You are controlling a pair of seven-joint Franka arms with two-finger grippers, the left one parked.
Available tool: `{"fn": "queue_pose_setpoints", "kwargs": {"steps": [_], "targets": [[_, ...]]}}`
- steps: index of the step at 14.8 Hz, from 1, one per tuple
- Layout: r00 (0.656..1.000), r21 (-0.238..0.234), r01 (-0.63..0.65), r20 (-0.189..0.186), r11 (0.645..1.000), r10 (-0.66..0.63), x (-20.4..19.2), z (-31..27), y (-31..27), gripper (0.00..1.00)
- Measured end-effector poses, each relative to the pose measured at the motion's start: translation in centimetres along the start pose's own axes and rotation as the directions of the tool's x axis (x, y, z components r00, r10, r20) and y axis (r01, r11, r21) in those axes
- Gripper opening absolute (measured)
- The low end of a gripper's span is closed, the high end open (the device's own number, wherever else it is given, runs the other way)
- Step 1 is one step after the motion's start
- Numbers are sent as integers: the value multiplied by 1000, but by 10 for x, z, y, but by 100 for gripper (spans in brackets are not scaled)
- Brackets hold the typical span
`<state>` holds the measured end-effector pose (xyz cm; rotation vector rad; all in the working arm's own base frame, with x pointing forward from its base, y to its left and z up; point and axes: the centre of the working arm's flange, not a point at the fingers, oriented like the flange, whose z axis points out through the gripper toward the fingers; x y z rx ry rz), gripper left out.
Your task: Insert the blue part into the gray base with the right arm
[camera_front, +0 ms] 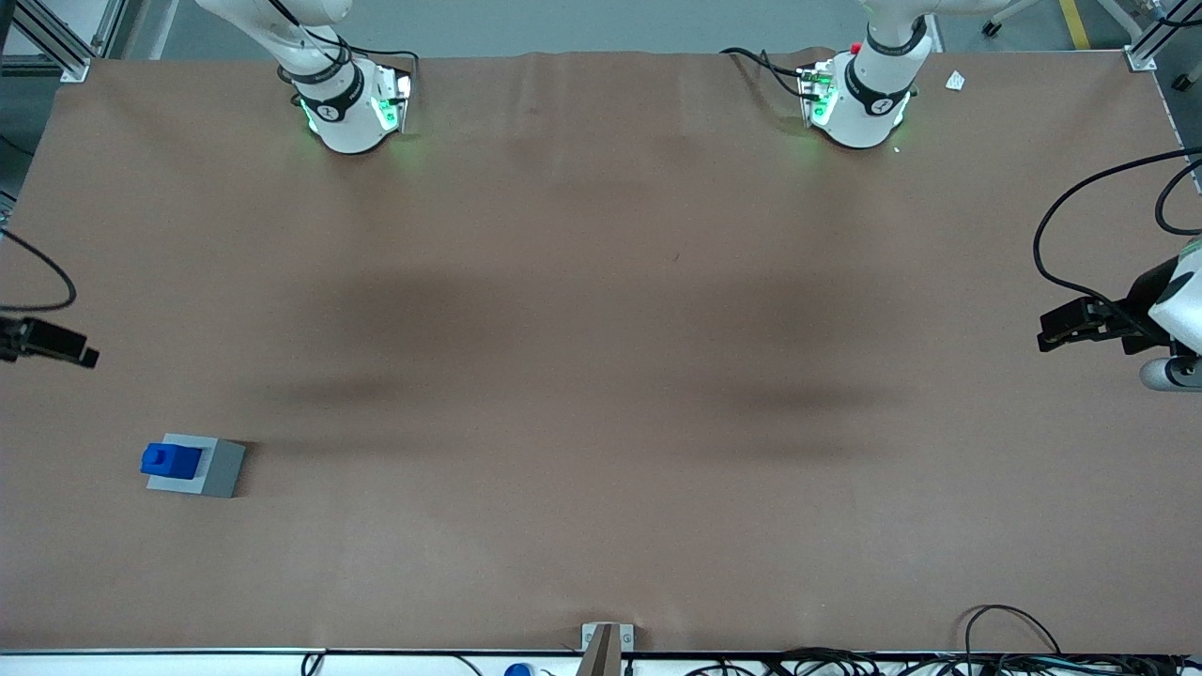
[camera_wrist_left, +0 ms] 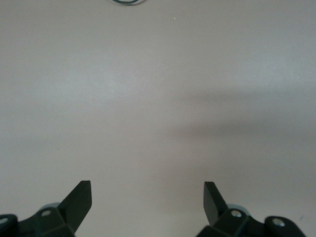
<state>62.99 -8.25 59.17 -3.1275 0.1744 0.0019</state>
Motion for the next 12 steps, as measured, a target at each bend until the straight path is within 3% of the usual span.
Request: {"fn": "queue_pose_setpoints", "kwargs": {"steps": [7,12], "targets": [[1000,5,2,-3,1000,-2,-84,-45,-48,100],[1000,6,-3,-11,1000,3,-93,-43,-75,100]]}}
